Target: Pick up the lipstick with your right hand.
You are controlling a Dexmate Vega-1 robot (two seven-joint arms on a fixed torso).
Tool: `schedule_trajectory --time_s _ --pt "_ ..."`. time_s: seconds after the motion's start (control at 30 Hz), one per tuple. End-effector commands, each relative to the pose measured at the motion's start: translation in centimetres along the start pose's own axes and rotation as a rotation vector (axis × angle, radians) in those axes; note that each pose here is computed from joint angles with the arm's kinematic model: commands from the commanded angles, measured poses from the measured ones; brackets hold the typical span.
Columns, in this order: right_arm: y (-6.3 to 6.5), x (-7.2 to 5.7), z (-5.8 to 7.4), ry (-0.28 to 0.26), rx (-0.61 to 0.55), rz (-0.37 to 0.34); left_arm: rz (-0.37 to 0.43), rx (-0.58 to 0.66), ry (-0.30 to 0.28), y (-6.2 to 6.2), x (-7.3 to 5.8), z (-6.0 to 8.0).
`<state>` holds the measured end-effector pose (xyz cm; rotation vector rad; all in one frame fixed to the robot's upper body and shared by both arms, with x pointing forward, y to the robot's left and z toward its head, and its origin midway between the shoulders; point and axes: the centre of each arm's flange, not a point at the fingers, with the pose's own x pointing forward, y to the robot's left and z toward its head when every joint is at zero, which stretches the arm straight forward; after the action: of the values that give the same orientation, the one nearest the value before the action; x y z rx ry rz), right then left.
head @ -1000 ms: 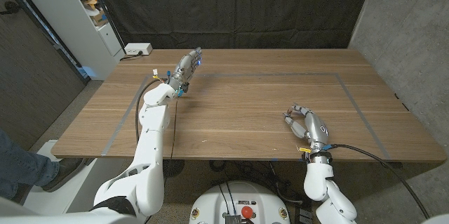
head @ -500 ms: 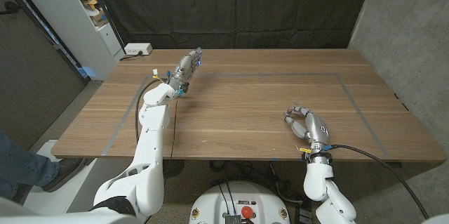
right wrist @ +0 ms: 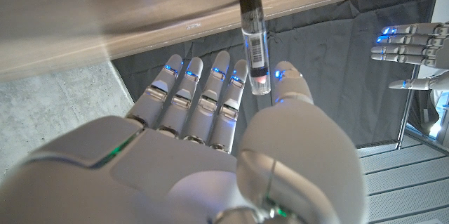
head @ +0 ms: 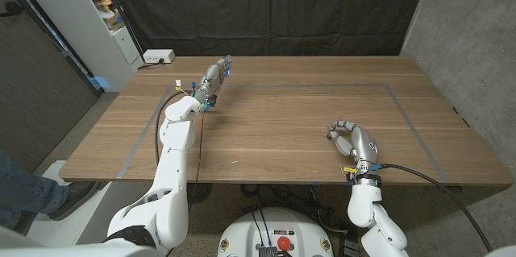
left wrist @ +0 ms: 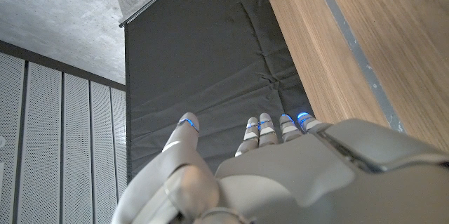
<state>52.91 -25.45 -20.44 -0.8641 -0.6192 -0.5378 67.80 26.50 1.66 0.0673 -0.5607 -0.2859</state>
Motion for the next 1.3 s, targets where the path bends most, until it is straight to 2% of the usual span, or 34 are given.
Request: schedule_trajectory --time_s 0.03,0.63,1.1,1.3 --pt "0.1 0.1 -0.8 0.020 -0.006 -0.005 0.005 0.001 -0.001 -0.3 -0.3 0.0" --pt "-0.2 -0.2 -0.8 0.024 -0.008 -0.008 0.001 -0.003 -0.002 -0.5 -0.3 -0.1" --pt "-1.6 -0.1 0.0 0.005 -0.020 -0.020 -0.003 -0.016 -0.003 -0.5 0.1 -0.5" --pt "-2.2 0.4 0.5 -0.008 -0.032 -0.030 -0.009 -0.020 -0.004 -0.5 0.3 -0.6"
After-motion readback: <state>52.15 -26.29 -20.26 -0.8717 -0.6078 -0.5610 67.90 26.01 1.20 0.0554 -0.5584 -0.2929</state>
